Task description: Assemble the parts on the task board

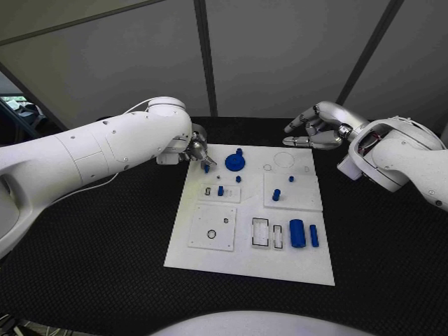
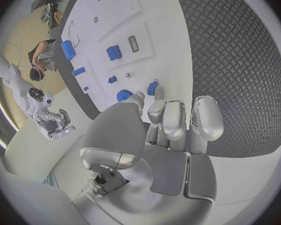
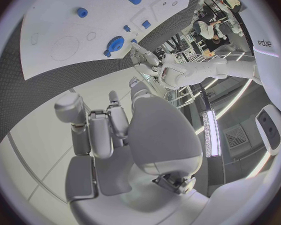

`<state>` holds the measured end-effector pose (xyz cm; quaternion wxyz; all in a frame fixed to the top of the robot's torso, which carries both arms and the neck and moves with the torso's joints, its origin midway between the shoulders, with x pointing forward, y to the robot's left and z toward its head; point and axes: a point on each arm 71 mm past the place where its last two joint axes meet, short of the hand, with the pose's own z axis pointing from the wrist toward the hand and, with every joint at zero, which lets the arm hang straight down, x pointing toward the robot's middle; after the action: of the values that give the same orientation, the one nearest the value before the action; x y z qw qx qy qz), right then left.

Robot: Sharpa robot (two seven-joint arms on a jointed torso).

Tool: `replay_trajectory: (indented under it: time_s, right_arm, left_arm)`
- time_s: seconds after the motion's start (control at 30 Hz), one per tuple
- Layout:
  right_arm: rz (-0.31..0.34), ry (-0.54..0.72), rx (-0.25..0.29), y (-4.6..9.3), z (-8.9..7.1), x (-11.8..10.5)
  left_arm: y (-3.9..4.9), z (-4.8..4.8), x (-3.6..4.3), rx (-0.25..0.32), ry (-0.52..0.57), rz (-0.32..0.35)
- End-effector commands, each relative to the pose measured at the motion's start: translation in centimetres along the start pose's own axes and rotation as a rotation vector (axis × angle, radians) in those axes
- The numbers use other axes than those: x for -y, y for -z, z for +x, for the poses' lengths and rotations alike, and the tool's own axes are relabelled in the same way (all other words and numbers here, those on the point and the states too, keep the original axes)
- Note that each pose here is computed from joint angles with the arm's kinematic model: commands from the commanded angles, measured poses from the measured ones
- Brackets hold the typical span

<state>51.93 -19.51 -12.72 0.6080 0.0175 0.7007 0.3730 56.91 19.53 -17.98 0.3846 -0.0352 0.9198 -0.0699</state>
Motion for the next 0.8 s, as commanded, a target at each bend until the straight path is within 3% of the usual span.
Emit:
replay_trajectory:
  time_s: [0.03, 0.8]
  right_arm:
    - [-0.008, 0.003, -0.004, -0.03, -0.04, -0.12]
    - [-0.007, 0.003, -0.005, 0.00, -0.05, -0.12]
  left_arm:
    - [0.03, 0.08, 0.01, -0.020, -0.012, -0.004]
    - [0.02, 0.11, 0.12, -0.014, -0.009, 0.004]
